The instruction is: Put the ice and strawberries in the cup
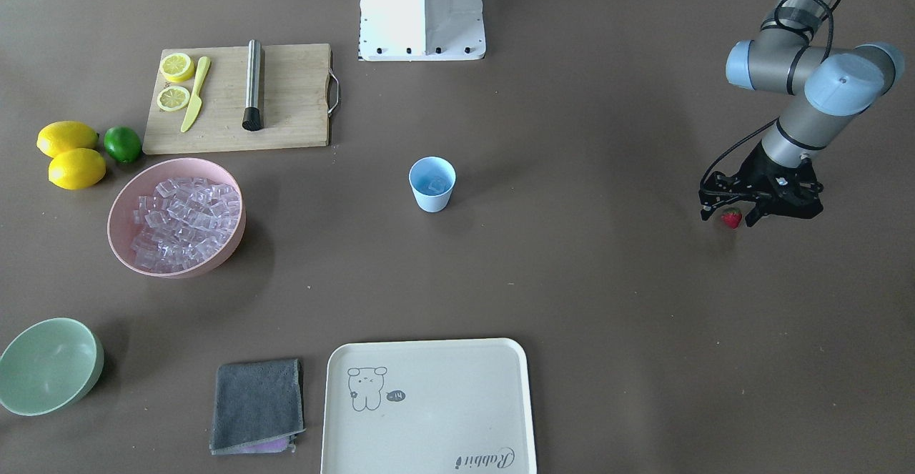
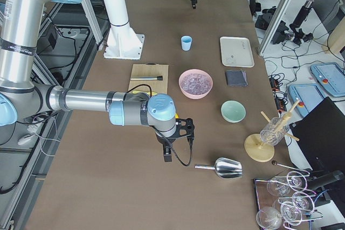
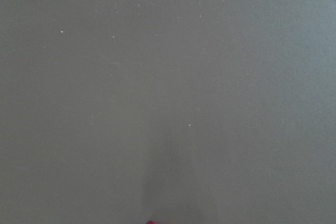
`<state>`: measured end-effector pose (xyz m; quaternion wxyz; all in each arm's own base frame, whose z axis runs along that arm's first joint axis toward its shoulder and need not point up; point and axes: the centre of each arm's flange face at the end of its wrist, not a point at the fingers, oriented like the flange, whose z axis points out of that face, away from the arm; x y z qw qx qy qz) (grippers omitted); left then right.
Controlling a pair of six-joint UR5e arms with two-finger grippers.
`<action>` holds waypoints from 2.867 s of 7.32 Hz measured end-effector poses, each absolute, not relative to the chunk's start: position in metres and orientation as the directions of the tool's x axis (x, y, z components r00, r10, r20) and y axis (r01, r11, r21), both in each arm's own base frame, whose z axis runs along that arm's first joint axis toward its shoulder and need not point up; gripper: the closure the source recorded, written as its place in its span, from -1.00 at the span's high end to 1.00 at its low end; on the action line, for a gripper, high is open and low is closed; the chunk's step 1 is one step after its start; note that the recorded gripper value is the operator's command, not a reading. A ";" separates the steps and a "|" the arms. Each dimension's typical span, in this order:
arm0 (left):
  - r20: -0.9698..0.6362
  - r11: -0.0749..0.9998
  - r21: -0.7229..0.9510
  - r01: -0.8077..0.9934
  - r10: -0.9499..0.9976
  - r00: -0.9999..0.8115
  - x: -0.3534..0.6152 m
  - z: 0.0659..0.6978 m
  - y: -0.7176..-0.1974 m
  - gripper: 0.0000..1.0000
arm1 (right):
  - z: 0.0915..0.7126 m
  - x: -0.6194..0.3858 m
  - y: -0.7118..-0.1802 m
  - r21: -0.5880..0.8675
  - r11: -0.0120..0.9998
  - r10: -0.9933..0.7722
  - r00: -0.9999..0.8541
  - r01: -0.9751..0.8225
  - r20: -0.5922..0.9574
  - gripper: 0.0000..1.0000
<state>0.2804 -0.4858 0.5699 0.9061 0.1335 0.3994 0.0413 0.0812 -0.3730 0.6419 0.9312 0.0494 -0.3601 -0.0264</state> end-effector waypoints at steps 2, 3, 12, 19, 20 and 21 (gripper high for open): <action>-0.699 0.956 0.294 0.002 0.213 0.683 0.279 0.576 -0.482 0.17 | 0.642 0.081 -0.373 0.110 0.994 -0.084 0.738 0.013 0.669 1.00; -0.695 0.954 0.300 -0.007 0.223 0.684 0.279 0.578 -0.481 -0.18 | 0.642 0.081 -0.373 0.110 0.994 -0.084 0.738 0.013 0.670 1.00; -0.916 0.979 0.187 0.080 0.145 0.374 0.375 0.388 -0.478 -1.00 | 0.640 0.080 -0.374 0.106 0.994 -0.080 0.725 0.009 0.684 1.00; -0.993 0.982 0.025 0.185 0.003 0.120 0.510 0.210 -0.414 0.91 | 0.639 0.078 -0.374 0.104 0.995 -0.078 0.713 0.007 0.697 1.00; -0.993 0.981 0.026 0.195 0.003 0.117 0.513 0.208 -0.412 0.94 | 0.639 0.078 -0.374 0.104 0.995 -0.078 0.713 0.007 0.697 1.00; -0.993 0.980 0.026 0.199 0.003 0.117 0.514 0.207 -0.411 0.94 | 0.639 0.078 -0.374 0.104 0.995 -0.078 0.713 0.007 0.697 1.00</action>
